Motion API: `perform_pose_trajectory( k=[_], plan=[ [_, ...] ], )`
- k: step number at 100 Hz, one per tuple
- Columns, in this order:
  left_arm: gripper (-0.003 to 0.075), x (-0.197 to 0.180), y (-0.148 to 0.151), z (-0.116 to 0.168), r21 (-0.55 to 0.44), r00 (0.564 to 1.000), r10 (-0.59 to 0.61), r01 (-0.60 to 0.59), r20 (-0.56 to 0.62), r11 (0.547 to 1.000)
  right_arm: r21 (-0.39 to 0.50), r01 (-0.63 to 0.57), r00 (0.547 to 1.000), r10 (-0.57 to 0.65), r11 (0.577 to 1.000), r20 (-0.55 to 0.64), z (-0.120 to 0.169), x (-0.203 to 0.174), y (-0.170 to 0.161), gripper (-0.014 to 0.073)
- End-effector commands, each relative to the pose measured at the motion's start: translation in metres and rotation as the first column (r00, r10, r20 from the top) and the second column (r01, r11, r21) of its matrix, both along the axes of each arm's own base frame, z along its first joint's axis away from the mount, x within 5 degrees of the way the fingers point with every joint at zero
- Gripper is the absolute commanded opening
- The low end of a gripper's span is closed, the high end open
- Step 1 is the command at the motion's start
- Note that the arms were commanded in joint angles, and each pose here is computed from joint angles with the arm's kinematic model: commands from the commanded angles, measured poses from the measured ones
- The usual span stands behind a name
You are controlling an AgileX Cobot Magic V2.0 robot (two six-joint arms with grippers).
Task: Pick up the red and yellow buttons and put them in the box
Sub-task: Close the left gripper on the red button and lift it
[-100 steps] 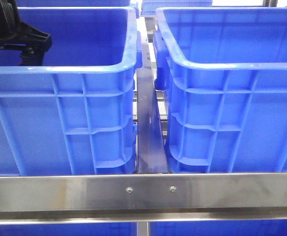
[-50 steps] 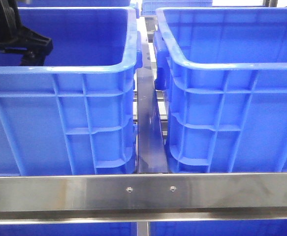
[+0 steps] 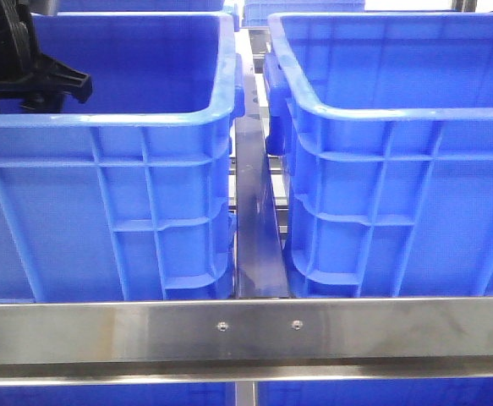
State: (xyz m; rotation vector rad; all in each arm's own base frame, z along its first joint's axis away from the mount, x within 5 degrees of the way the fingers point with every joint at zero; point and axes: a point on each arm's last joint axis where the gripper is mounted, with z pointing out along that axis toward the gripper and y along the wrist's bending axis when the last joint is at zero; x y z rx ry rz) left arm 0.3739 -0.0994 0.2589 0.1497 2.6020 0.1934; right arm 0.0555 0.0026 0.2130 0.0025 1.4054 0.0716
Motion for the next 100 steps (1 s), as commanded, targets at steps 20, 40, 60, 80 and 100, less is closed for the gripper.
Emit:
perform_pose_trajectory(
  k=[20, 40, 60, 80, 100],
  plan=[
    [-0.0019, -0.004, 0.003, 0.034, -0.016, 0.995, -0.005, 0.007, 0.105, 1.000, 0.000, -0.004, 0.995, 0.004, 1.000, 0.099, 0.008, -0.004, 0.000, -0.0068],
    [-0.0019, -0.025, 0.007, 0.065, -0.014, 0.990, -0.023, 0.025, 0.142, 1.000, 0.000, -0.004, 0.995, 0.004, 1.000, 0.099, 0.008, -0.004, 0.000, -0.0068],
    [-0.0019, -0.061, -0.011, 0.102, -0.017, 0.972, -0.138, 0.144, 0.191, 0.989, 0.000, -0.004, 0.995, 0.004, 1.000, 0.099, 0.008, -0.004, 0.000, -0.0068],
    [-0.0019, -0.108, -0.041, 0.130, -0.039, 0.920, -0.278, 0.300, 0.277, 0.953, 0.000, -0.004, 0.995, 0.004, 1.000, 0.099, 0.008, -0.004, 0.000, -0.0068],
    [-0.0019, -0.163, -0.062, 0.147, -0.024, 0.824, -0.458, 0.493, 0.334, 0.870, 0.000, -0.004, 0.995, 0.004, 1.000, 0.099, 0.008, -0.004, 0.000, -0.0068]
  ],
)
